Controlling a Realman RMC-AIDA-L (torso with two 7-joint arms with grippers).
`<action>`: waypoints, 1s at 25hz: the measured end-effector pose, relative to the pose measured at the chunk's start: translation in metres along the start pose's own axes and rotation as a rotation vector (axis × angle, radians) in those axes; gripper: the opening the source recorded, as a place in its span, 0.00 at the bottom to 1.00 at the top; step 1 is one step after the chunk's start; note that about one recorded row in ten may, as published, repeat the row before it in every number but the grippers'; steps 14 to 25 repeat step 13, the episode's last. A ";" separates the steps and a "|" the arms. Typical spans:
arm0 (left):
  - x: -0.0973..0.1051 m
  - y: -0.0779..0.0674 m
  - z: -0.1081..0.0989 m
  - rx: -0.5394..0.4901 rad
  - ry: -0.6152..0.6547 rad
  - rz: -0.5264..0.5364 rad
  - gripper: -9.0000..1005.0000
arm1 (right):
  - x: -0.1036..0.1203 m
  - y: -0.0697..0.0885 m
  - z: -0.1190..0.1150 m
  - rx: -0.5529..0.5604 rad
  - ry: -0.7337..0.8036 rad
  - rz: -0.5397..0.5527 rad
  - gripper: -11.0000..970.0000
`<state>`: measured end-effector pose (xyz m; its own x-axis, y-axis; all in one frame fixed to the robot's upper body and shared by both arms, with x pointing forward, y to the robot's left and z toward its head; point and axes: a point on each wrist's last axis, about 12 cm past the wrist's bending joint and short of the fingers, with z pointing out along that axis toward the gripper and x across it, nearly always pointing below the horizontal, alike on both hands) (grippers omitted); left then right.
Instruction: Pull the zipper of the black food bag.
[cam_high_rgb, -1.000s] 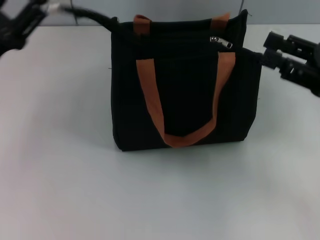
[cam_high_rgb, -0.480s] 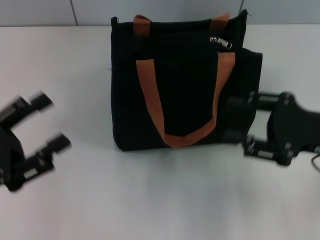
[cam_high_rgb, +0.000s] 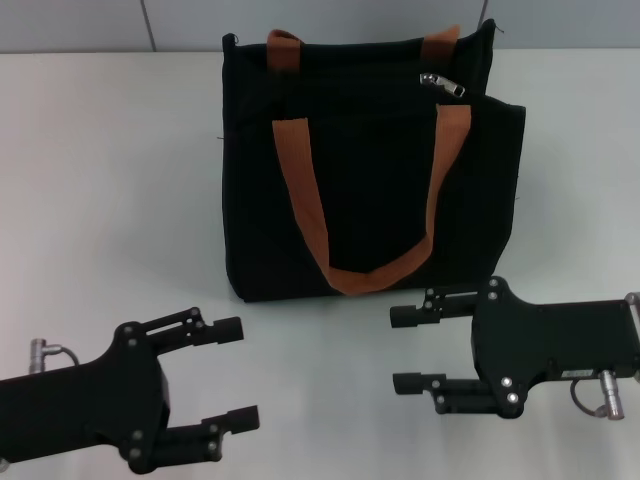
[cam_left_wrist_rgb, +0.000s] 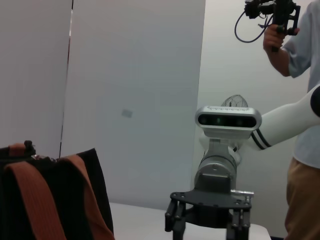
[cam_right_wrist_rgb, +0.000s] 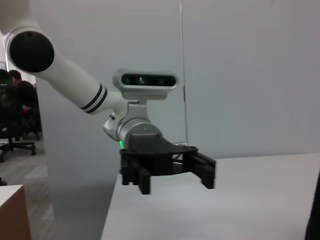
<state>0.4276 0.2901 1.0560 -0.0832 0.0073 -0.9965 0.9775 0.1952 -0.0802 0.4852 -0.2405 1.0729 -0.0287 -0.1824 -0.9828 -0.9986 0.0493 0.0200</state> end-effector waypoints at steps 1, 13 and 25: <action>0.000 0.001 0.002 -0.001 0.000 0.007 0.77 | 0.001 0.001 0.001 -0.005 0.001 0.004 0.60; 0.002 0.009 0.012 -0.018 0.026 0.028 0.77 | 0.006 0.003 0.003 0.010 0.002 0.022 0.60; 0.002 0.009 0.012 -0.018 0.026 0.028 0.77 | 0.006 0.003 0.003 0.010 0.002 0.022 0.60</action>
